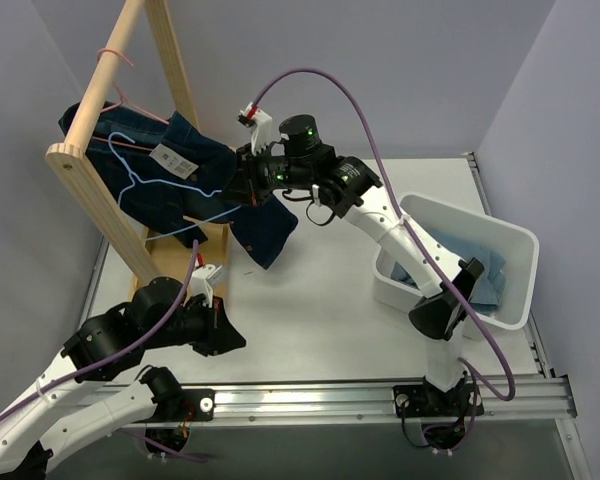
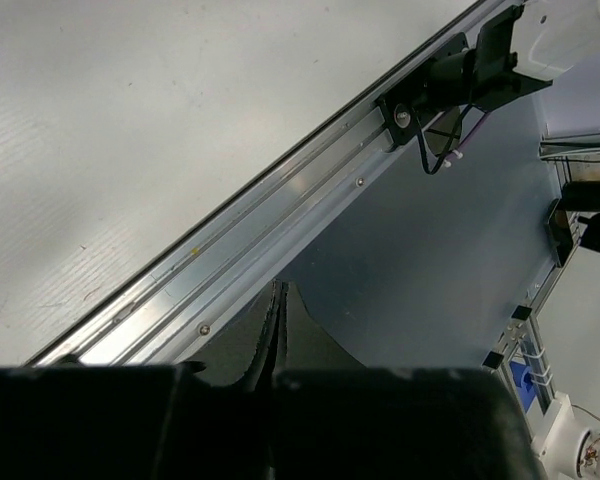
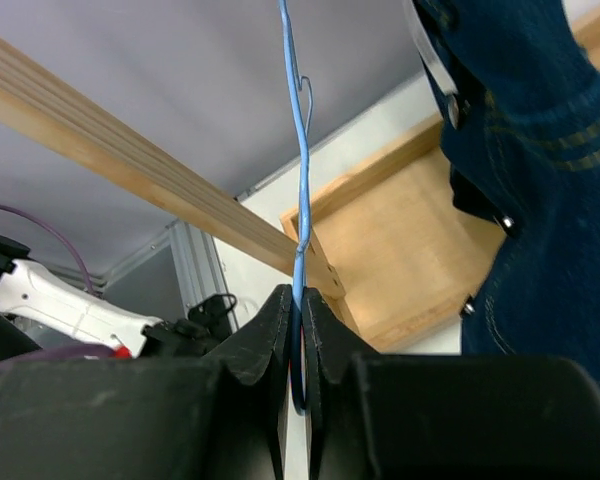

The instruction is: Remove the skirt from the hanger

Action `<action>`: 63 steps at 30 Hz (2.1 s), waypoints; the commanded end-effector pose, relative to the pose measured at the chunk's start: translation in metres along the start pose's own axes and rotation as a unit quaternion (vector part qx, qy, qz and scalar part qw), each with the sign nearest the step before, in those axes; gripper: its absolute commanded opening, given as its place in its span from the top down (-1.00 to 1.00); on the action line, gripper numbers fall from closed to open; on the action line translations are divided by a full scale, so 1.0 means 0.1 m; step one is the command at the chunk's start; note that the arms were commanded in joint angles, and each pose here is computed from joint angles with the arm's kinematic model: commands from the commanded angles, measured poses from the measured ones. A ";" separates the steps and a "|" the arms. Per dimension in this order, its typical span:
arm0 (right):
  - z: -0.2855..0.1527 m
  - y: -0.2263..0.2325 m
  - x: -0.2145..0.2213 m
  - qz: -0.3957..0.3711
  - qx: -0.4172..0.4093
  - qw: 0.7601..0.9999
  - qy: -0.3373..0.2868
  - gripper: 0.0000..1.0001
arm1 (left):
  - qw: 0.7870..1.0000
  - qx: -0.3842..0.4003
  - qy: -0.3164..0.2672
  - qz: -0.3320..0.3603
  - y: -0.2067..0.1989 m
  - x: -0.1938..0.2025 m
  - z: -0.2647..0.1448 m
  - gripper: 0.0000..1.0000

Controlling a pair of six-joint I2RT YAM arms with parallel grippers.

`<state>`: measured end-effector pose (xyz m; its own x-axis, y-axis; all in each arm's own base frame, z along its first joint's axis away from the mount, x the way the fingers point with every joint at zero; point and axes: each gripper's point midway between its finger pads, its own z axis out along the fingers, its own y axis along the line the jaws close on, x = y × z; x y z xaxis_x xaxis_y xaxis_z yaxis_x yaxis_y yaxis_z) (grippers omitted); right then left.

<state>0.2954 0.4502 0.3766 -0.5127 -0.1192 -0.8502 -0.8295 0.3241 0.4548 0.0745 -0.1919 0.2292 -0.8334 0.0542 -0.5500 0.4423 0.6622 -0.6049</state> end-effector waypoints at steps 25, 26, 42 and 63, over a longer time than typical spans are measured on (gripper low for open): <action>0.11 1.18 -0.88 -0.070 -0.132 0.977 -0.153 1.00 | 1.000 0.030 0.002 -0.002 -0.09 0.00 0.11 0.95; 0.09 1.20 -0.89 -0.071 -0.133 0.976 -0.156 1.00 | 1.000 0.030 0.001 -0.001 -0.10 -0.01 0.11 0.95; -0.38 1.46 -1.20 -0.091 -0.135 0.966 -0.203 1.00 | 0.999 0.031 -0.007 -0.008 -0.15 -0.07 0.06 0.95; -0.85 1.44 -0.94 -0.093 -0.092 0.973 -0.188 1.00 | 1.000 0.026 -0.003 -0.006 -0.17 -0.12 0.12 0.95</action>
<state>0.2171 0.4457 0.5158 -0.3232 0.1341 -0.9368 -0.9246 0.1660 0.3428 0.0752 -0.2028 0.2115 -0.8682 0.0767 -0.4903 0.4074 0.6742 -0.6160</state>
